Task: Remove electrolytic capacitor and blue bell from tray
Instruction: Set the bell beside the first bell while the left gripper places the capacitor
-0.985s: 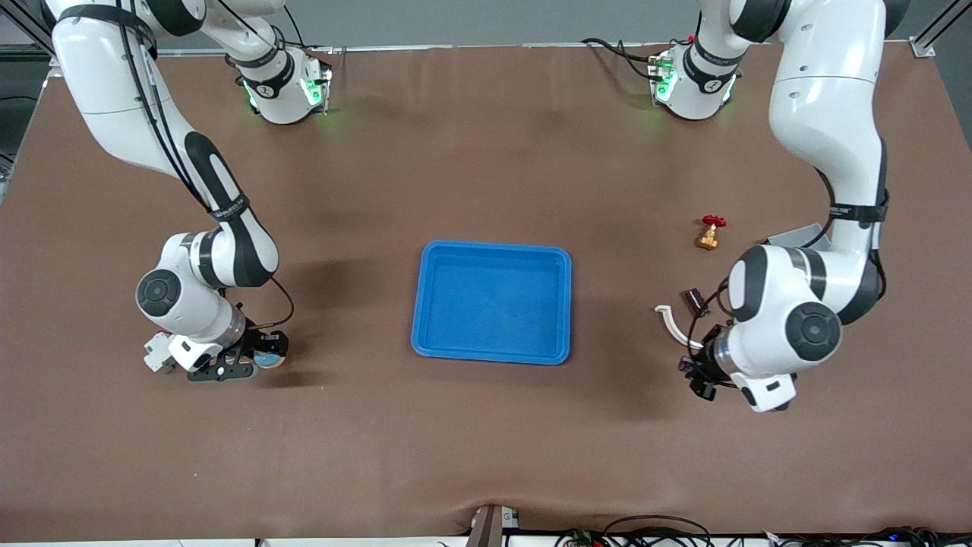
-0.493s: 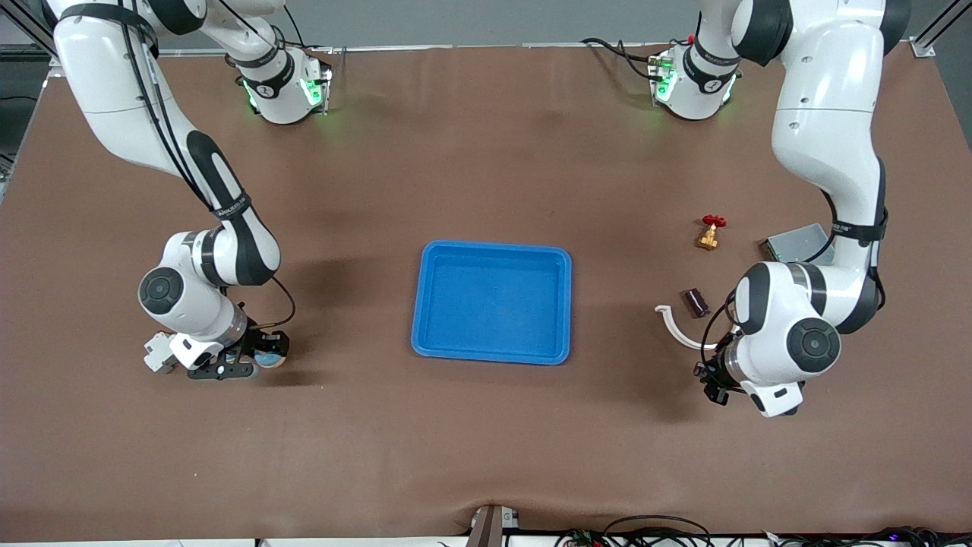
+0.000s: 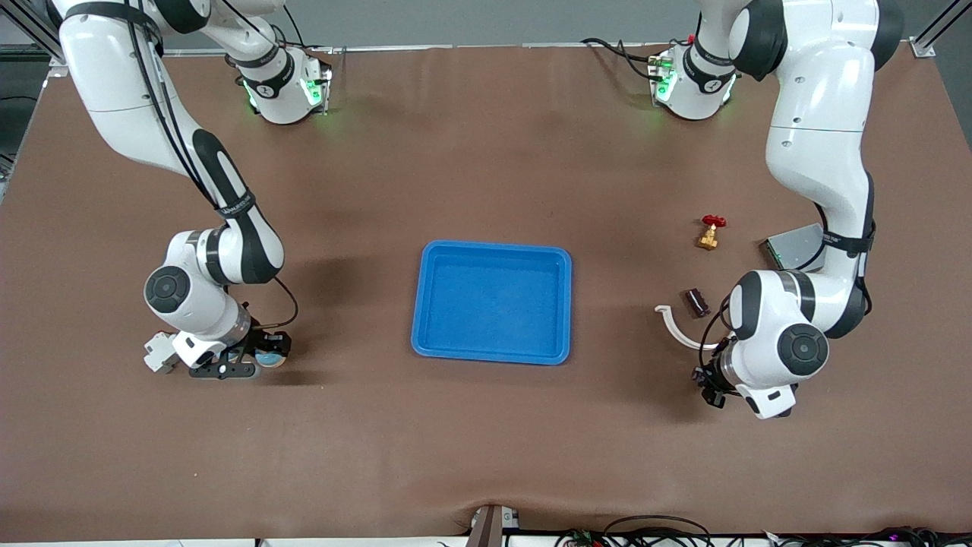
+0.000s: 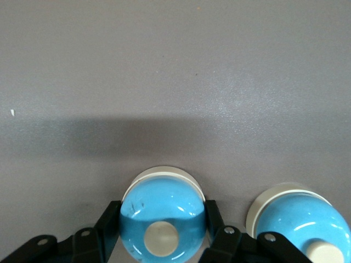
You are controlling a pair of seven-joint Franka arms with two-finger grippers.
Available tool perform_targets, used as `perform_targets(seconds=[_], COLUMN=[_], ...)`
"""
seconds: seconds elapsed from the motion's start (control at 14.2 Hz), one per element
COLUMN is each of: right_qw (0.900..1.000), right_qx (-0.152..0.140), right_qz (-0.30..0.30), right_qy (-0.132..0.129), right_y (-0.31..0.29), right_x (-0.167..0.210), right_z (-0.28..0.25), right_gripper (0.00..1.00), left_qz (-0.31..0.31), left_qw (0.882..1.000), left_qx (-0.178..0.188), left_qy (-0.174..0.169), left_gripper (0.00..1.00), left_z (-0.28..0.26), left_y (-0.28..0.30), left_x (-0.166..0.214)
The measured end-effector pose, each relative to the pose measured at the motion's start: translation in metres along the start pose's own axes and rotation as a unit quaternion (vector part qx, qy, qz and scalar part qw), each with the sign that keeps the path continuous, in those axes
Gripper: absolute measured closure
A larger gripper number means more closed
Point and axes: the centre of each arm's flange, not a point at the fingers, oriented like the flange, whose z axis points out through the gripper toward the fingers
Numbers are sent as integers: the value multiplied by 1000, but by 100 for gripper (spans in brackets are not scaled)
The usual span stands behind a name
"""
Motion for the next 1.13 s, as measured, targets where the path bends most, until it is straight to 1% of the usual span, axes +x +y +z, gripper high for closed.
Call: perform_targets(seconds=[0.21, 0.42, 0.49, 0.56, 0.63, 0.7, 1.13], right_qw=[1000, 1000, 1000, 1000, 1000, 1000, 1000], right_qx=[0, 0, 1, 3, 5, 5, 9], right_qz=[1, 4, 5, 3, 2, 1, -2], right_qy=[0, 0, -1, -1, -1, -1, 17], right_y=[0, 0, -2, -6, -10, -12, -18], right_x=[0, 0, -1, -1, -1, -1, 10], right_z=[0, 0, 1, 0, 1, 0, -16], right_gripper=[33, 31, 25, 16, 4, 0, 0], left_qz=[2, 3, 3, 2, -1, -3, -4], left_qw=[1000, 1000, 1000, 1000, 1000, 1000, 1000], left_qx=[0, -1, -4, -7, -10, -11, -11], left_qy=[0, 0, 0, -1, -5, -7, -8], left_gripper=[66, 66, 66, 66, 66, 66, 66], left_z=[1, 1, 0, 0, 0, 0, 3], left_y=[-4, -4, -3, -2, -2, -2, -2], left_x=[13, 15, 14, 14, 14, 13, 13])
